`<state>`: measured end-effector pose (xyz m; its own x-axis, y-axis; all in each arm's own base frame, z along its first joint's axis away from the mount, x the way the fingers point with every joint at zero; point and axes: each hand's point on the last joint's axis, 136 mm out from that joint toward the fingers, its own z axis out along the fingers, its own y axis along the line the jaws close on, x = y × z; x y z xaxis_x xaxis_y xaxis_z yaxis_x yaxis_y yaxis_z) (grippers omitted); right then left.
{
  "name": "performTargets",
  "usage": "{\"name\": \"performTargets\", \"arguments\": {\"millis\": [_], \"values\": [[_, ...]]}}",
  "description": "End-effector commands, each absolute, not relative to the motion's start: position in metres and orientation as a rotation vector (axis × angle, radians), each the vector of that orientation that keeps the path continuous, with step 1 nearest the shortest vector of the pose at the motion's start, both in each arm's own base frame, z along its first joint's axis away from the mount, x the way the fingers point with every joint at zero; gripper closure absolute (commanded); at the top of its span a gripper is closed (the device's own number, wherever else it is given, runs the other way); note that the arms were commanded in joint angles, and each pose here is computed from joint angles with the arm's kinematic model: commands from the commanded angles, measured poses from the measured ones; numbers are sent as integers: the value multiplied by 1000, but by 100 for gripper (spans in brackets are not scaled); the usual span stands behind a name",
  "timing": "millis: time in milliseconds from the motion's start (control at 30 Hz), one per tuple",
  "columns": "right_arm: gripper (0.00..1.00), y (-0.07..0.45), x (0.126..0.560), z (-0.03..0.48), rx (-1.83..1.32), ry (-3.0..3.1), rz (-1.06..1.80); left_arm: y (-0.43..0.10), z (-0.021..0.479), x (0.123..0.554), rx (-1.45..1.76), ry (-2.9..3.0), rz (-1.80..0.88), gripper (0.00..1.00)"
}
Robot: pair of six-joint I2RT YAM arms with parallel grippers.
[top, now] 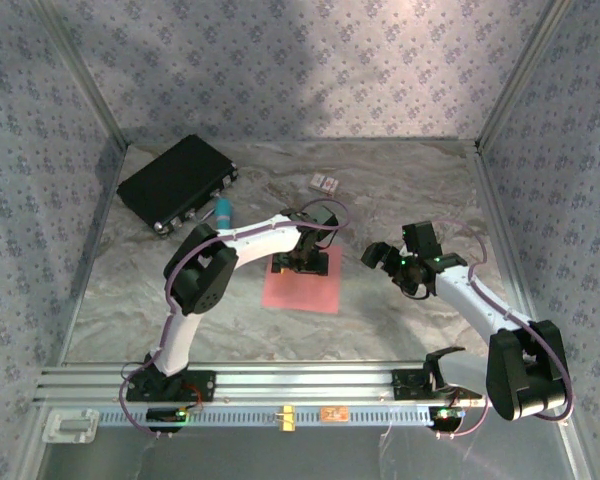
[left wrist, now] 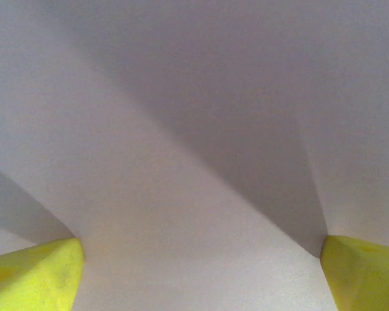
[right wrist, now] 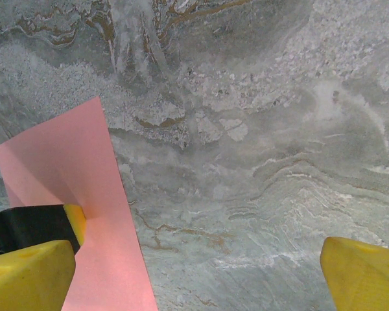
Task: Fold a paper plane with a square sheet of paper (pick it up from the middle)
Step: First fold the square sheet of paper in half at the center of the table.
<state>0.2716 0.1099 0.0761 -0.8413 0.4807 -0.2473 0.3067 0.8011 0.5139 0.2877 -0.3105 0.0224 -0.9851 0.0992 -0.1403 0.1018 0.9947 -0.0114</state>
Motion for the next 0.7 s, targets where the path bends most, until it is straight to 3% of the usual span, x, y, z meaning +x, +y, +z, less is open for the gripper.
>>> {"name": "performTargets", "arguments": {"millis": [0,333,667], "values": [[1,111,269,81,567,2626,662,-308,43,286,201,2963,-12,5],[1,112,268,79,579,2626,665,-318,39,279,226,2986,-92,5],[1,112,267,77,583,2630,658,-306,9,270,242,3047,28,4]]}}
